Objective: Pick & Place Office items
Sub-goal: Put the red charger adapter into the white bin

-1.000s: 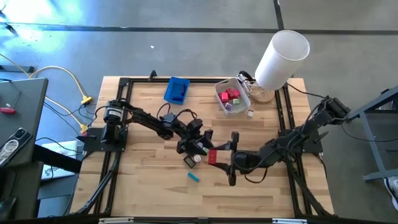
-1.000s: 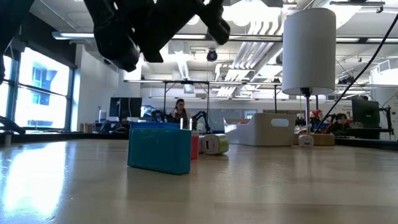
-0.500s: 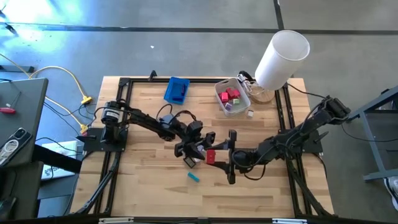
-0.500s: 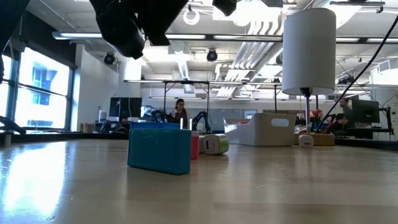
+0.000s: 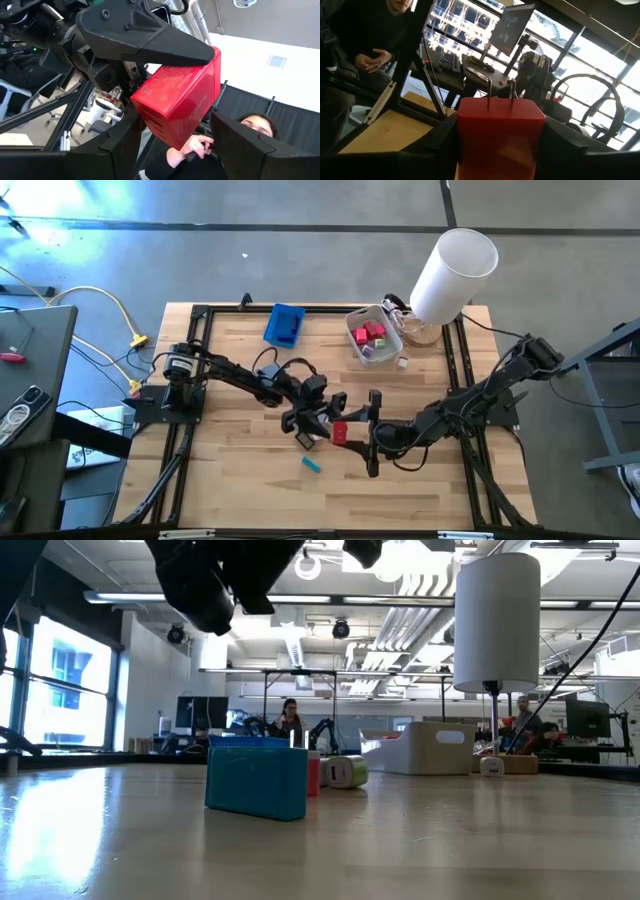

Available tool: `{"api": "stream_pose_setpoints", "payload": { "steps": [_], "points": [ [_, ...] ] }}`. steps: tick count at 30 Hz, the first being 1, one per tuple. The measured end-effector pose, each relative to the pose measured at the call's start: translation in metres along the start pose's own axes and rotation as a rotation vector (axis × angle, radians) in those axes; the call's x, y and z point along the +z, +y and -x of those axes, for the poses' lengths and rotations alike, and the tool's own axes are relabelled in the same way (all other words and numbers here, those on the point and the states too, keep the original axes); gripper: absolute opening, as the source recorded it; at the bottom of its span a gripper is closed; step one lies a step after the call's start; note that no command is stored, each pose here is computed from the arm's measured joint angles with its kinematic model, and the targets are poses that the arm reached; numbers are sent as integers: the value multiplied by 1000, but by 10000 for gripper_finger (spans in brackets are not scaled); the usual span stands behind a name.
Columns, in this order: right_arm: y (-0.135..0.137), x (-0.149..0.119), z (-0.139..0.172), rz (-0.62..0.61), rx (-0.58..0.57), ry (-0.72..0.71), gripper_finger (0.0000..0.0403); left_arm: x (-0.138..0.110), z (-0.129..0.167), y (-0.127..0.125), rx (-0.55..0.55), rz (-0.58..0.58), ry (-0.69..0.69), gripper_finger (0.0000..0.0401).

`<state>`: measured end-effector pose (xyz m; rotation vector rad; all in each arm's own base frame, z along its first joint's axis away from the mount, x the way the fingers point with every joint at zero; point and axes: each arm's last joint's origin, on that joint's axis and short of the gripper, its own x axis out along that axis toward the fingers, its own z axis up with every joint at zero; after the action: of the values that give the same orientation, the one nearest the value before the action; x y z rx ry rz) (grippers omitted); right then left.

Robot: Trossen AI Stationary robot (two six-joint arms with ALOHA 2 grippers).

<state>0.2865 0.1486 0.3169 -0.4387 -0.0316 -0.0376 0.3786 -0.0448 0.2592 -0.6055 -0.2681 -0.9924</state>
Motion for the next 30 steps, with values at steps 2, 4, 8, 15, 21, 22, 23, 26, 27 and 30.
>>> {"api": "stream_pose_setpoints", "payload": {
  "steps": [2, 4, 8, 15, 21, 22, 23, 26, 27, 30],
  "points": [
    [0, -1, 0, 6, -10, 11, 201, 0, 0, 0, -1, 1, 2, 228],
    [0, -1, 0, 9, -20, 19, 201, 0, 0, 0, -3, 3, 5, 228],
    [2, -1, 1, 20, -23, 31, 203, 0, 0, 0, -2, 4, 5, 228],
    [3, -2, 2, 27, -24, 42, 202, 1, 2, 1, 2, 2, 6, 228],
    [3, -3, 2, 35, -20, 55, 201, 1, 2, 1, 2, 0, 7, 227],
    [3, -4, 2, 36, -21, 57, 201, 1, 2, 1, 2, 0, 7, 226],
    [3, -4, 2, 36, -22, 57, 202, 1, 2, 1, 2, 0, 6, 224],
    [3, -4, 2, 38, -21, 61, 203, 1, 2, 2, 4, 0, 5, 211],
    [3, -4, 2, 39, -26, 65, 203, 1, 2, 2, 6, 0, 4, 205],
    [3, -6, 2, 46, -30, 82, 202, 1, 2, 2, 11, 5, 5, 187]
  ]
}}
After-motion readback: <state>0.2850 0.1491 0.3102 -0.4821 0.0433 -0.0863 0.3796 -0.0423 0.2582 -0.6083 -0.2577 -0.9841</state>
